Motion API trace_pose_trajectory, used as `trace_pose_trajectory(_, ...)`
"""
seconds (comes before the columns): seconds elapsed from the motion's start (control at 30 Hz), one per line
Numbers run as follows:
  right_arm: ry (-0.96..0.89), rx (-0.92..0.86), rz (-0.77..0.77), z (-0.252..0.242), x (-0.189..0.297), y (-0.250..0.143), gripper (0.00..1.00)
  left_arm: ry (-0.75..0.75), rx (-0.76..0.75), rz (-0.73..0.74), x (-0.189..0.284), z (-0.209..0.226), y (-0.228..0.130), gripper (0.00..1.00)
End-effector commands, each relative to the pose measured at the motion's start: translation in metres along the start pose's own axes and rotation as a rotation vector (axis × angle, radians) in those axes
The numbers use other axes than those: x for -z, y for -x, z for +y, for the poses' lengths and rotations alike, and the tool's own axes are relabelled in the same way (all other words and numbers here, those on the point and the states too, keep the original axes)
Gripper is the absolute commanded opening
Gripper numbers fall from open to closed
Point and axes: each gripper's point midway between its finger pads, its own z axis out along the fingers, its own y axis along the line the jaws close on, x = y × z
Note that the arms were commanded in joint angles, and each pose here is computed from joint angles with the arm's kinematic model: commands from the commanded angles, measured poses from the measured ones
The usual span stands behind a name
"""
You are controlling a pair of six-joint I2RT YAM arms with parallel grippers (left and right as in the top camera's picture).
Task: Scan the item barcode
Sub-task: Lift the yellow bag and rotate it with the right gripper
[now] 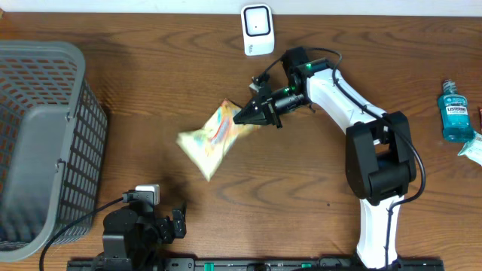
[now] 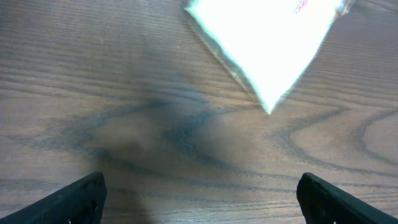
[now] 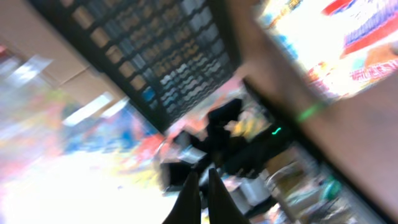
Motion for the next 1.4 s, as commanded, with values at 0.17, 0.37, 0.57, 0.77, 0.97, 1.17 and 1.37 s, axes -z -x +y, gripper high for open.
trace_pose_trajectory(0.17, -0.408, 0.140, -0.185, -0.053, 0.012, 0.023, 0.33, 0.007, 0.010, 0.039, -0.003, 0.002, -0.011, 0.98)
trace_pose_trajectory(0.37, -0.595, 0.222, -0.103, -0.078, -0.011, 0.004, 0.74, 0.007, 0.010, 0.039, -0.003, 0.002, -0.011, 0.98)
trace_pose_trajectory(0.57, -0.911, -0.071, -0.337, -0.117, -0.006, 0.010, 0.99, 0.007, 0.010, 0.039, -0.003, 0.002, -0.011, 0.98)
trace_pose_trajectory(0.77, -0.877, -0.156, -0.615, -0.105, -0.026, 0.043, 0.99, 0.007, 0.010, 0.039, -0.003, 0.002, -0.011, 0.98)
trace_pose_trajectory(0.97, -0.859, -0.238, -0.747, -0.120, -0.039, 0.065, 0.99, 0.007, 0.010, 0.039, -0.003, 0.002, -0.011, 0.98)
trace_pose_trajectory(1.17, -0.869, -0.325, -0.639, -0.171, -0.066, 0.075, 0.18, 0.007, 0.010, 0.039, -0.003, 0.002, -0.011, 0.98)
trace_pose_trajectory(1.37, -0.641, -0.386, -0.324, -0.142, -0.089, 0.044, 0.01, 0.007, 0.010, 0.039, -0.003, 0.002, -0.011, 0.98)
